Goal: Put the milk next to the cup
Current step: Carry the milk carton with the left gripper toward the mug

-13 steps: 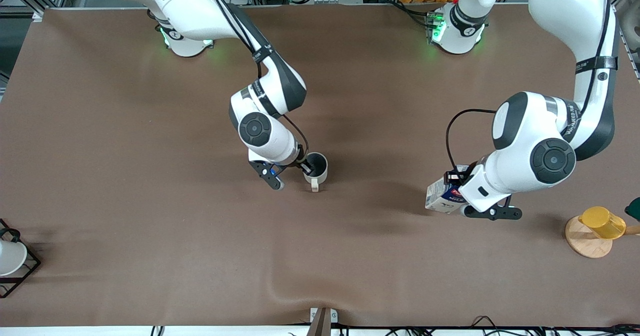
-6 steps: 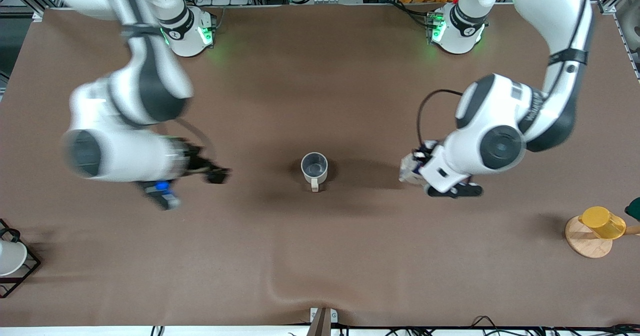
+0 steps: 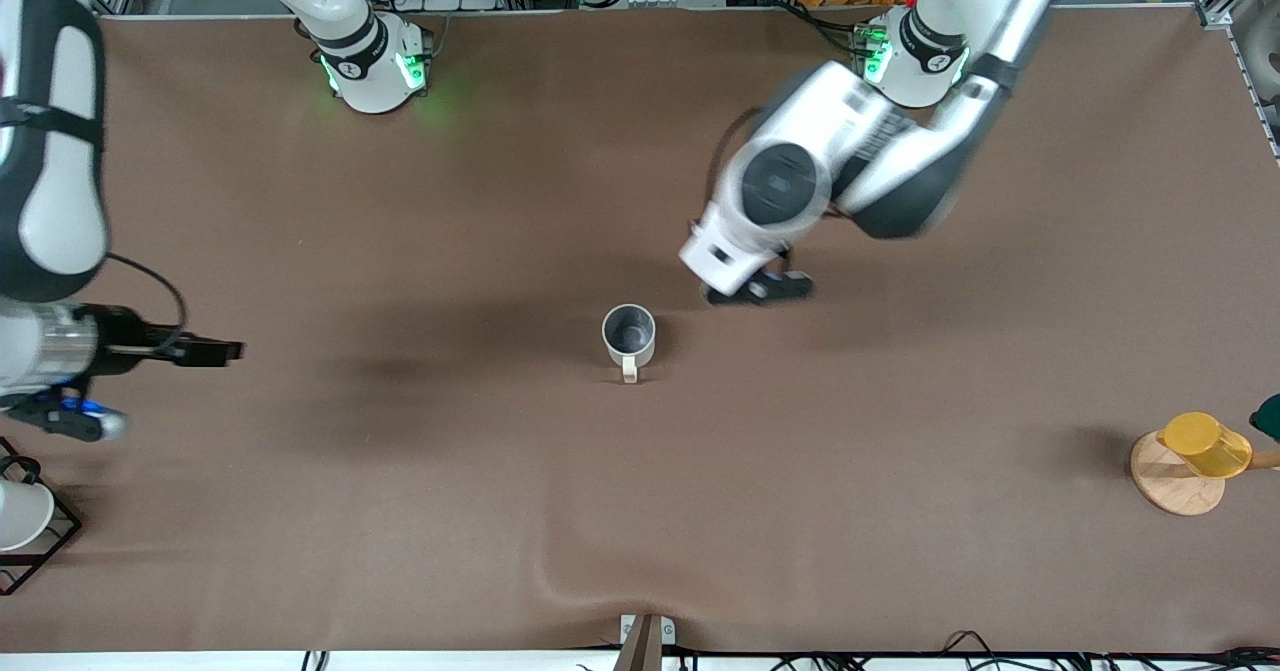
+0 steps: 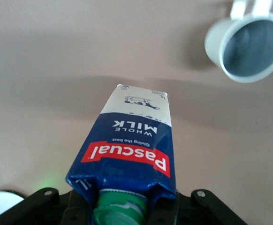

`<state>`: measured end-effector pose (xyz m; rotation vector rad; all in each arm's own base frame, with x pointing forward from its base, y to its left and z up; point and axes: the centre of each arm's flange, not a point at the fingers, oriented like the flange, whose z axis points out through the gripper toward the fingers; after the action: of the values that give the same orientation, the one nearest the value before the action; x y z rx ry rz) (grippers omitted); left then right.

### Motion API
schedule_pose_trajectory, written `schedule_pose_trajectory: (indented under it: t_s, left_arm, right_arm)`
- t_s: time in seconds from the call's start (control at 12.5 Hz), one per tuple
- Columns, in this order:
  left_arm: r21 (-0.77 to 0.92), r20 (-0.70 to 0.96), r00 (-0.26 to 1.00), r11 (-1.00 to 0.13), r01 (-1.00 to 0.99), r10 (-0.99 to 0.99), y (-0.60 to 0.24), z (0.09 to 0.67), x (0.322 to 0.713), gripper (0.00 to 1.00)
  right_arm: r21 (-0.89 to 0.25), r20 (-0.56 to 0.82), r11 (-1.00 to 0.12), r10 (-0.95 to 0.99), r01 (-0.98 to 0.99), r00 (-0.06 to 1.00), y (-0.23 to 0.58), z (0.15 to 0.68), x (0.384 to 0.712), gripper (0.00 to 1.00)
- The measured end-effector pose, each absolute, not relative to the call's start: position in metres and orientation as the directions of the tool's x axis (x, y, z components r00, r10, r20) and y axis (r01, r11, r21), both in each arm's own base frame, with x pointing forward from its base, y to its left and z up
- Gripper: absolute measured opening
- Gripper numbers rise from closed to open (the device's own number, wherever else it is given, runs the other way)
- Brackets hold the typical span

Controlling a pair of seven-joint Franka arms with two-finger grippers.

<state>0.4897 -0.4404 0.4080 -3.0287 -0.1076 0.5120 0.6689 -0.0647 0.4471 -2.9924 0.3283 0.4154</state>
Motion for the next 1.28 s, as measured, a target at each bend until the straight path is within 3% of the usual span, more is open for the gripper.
schedule_pose_trajectory:
  t_s: [0.24,0.48,0.8,1.28]
  left_arm:
    - [-0.1,-0.326,0.942,-0.994,0.051,0.081,-0.496,0.389,0.447,0.31]
    - [-0.055,-0.297,0.948,-0.993,0.1,0.112,-0.538,0.36,0.428,0.31]
    - [-0.025,-0.294,0.946,-0.99,0.139,0.14,-0.546,0.335,0.444,0.31]
    - [-0.065,-0.208,0.963,-0.984,0.163,0.173,-0.547,0.325,0.459,0.31]
  right_arm:
    - [-0.071,-0.25,-0.978,-0.173,-0.196,0.953,-0.063,0.464,0.66,1.0]
    - [-0.101,-0.173,-0.984,-0.128,-0.147,0.977,-0.069,0.515,0.616,1.0]
    - [-0.089,-0.065,-0.989,-0.109,-0.115,0.992,-0.071,0.586,0.559,1.0]
    - [-0.042,0.016,-0.997,-0.072,-0.071,0.997,-0.061,0.615,0.549,1.0]
